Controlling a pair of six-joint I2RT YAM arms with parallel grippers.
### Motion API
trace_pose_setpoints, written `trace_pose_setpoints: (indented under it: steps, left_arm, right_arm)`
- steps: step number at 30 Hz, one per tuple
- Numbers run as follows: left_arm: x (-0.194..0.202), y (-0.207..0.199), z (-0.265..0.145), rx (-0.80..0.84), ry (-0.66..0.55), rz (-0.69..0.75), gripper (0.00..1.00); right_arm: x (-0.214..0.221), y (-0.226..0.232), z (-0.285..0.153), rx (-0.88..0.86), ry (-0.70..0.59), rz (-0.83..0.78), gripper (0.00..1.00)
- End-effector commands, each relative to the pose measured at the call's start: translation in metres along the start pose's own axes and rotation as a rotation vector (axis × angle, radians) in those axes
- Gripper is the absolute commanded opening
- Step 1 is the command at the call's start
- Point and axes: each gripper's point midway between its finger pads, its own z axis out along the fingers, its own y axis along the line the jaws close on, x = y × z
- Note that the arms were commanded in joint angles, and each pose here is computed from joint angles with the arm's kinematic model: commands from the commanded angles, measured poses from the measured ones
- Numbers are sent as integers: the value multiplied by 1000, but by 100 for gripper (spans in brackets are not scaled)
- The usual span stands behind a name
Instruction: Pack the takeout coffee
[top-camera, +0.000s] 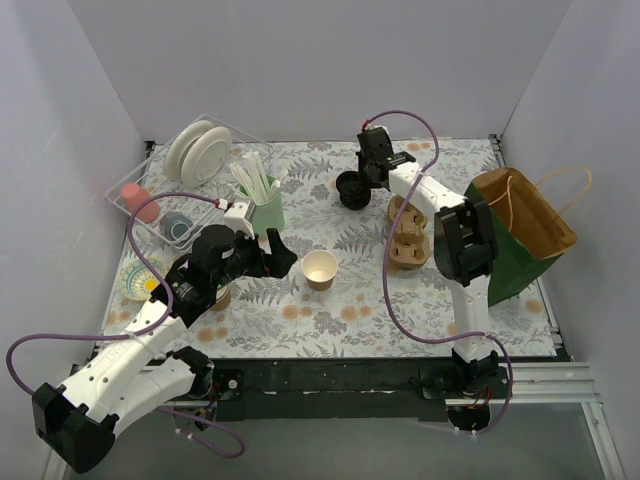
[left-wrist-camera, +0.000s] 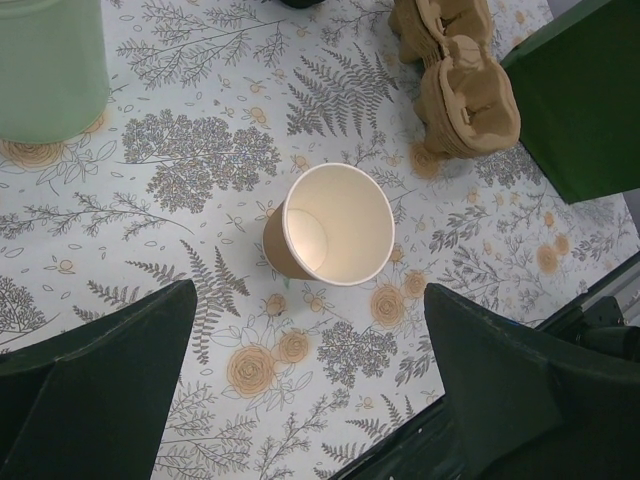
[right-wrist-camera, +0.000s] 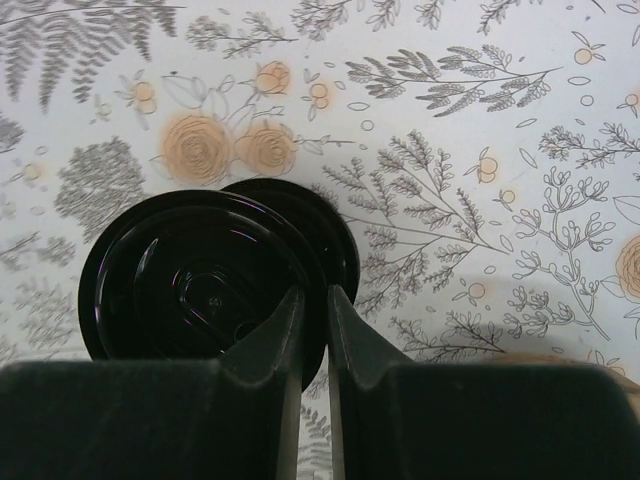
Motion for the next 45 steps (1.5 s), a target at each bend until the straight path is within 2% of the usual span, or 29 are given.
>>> trace_pose_setpoints:
  steps: [1,3,5,8,14,17,21,22,23,27,29,36,42,45]
  left_arm:
    - [-3,-13,-6,73,-10,7,97]
    - [-8,-24,-11,123,-20,0,96]
    - [-17,-33,-18,161,-49,-7,97]
    - [-35,-54,-33,251,-98,14,98]
    - [-61,-90,-54,408,-145,19,93]
    - [-69,-105,-53,456,-118,-68,84]
    - [-80,-134,-57,580,-63,-236,70]
    - [-81,-139,-60,614,-58,-262,66]
    - [-76,-142,-60,644,-34,-300,65]
    - [-88,-160,-79,792,-60,-443,60]
    - [-88,-161,-79,807,-59,-457,58]
    - [-90,-167,-71,834,-54,-491,54]
    - [-89,-193,-77,926,-53,-462,54]
    - [-87,-203,-72,917,-54,-437,52]
  right_arm:
    - [-45,26,-72,-216,-113,-8,16]
    - [-54,38,-108,-329,-154,-15,16]
    - [-37,54,-129,-473,-134,-17,16]
    - [-37,72,-203,-707,-211,12,16]
    - [-13,96,-314,-1125,-235,119,15]
    - [0,100,-363,-1343,-310,125,15]
    - [14,95,-406,-1505,-469,34,17]
    - [18,94,-413,-1532,-483,10,17]
    - [20,92,-423,-1555,-503,1,17]
    - [25,90,-442,-1592,-576,-38,17]
    - [26,88,-453,-1617,-628,-45,17]
    - [25,92,-466,-1678,-659,0,17]
    - [27,96,-466,-1687,-671,28,17]
    - [25,96,-469,-1688,-684,35,17]
